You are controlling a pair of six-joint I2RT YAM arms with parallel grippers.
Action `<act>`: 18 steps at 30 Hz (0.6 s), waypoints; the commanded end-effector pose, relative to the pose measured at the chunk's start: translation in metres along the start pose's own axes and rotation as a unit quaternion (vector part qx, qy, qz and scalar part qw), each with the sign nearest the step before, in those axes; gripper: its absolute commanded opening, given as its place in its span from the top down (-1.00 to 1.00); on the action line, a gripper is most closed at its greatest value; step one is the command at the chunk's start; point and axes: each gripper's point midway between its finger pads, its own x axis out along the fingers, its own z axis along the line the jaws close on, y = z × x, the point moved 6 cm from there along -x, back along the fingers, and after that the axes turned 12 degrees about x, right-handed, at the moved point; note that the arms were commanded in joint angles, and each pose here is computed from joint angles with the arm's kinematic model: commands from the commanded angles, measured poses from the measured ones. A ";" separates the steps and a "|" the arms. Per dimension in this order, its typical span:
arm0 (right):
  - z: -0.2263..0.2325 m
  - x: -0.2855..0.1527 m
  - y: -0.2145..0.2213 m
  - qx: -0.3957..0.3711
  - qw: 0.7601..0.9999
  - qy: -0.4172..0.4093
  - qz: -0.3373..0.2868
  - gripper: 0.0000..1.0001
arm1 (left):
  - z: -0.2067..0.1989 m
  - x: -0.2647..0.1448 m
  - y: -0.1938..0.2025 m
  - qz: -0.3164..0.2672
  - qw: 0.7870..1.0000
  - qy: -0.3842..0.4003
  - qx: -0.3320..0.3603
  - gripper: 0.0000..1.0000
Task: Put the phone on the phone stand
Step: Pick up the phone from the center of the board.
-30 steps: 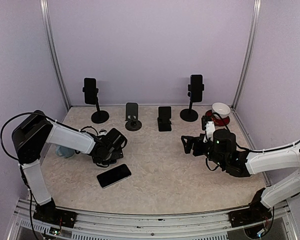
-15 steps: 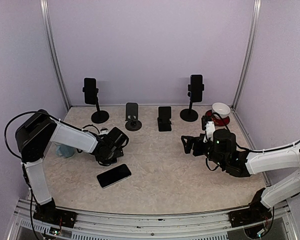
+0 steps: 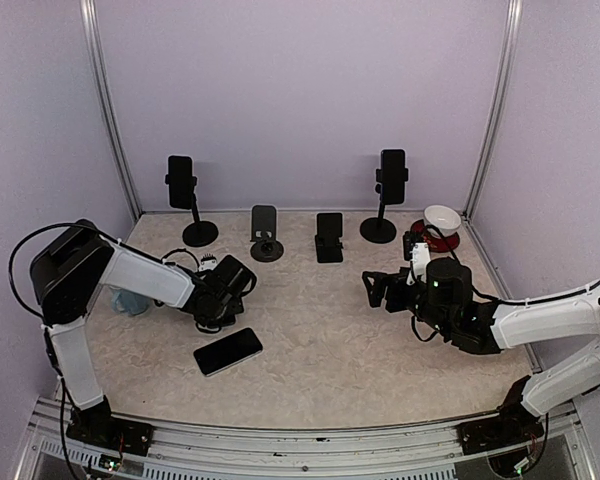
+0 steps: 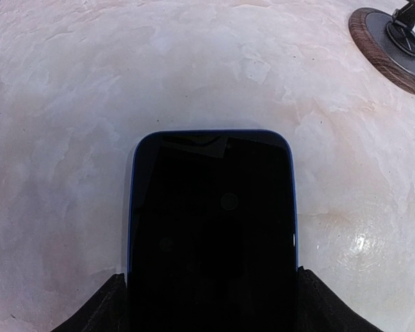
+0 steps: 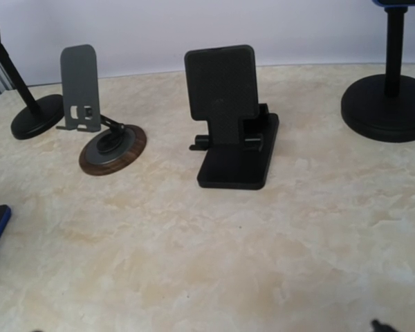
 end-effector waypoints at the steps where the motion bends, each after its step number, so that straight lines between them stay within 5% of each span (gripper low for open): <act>1: 0.004 0.001 -0.011 0.004 1.000 -0.006 -0.015 -1.00 | 0.002 -0.008 0.014 0.016 0.999 0.010 0.041 0.26; 6: 0.008 0.003 -0.010 0.001 1.000 -0.022 -0.009 -1.00 | -0.005 -0.033 -0.008 -0.044 0.998 0.032 0.044 0.42; 18: 0.022 0.008 -0.004 -0.011 0.997 -0.072 0.016 -1.00 | -0.012 -0.075 -0.037 -0.123 0.989 0.054 0.060 0.43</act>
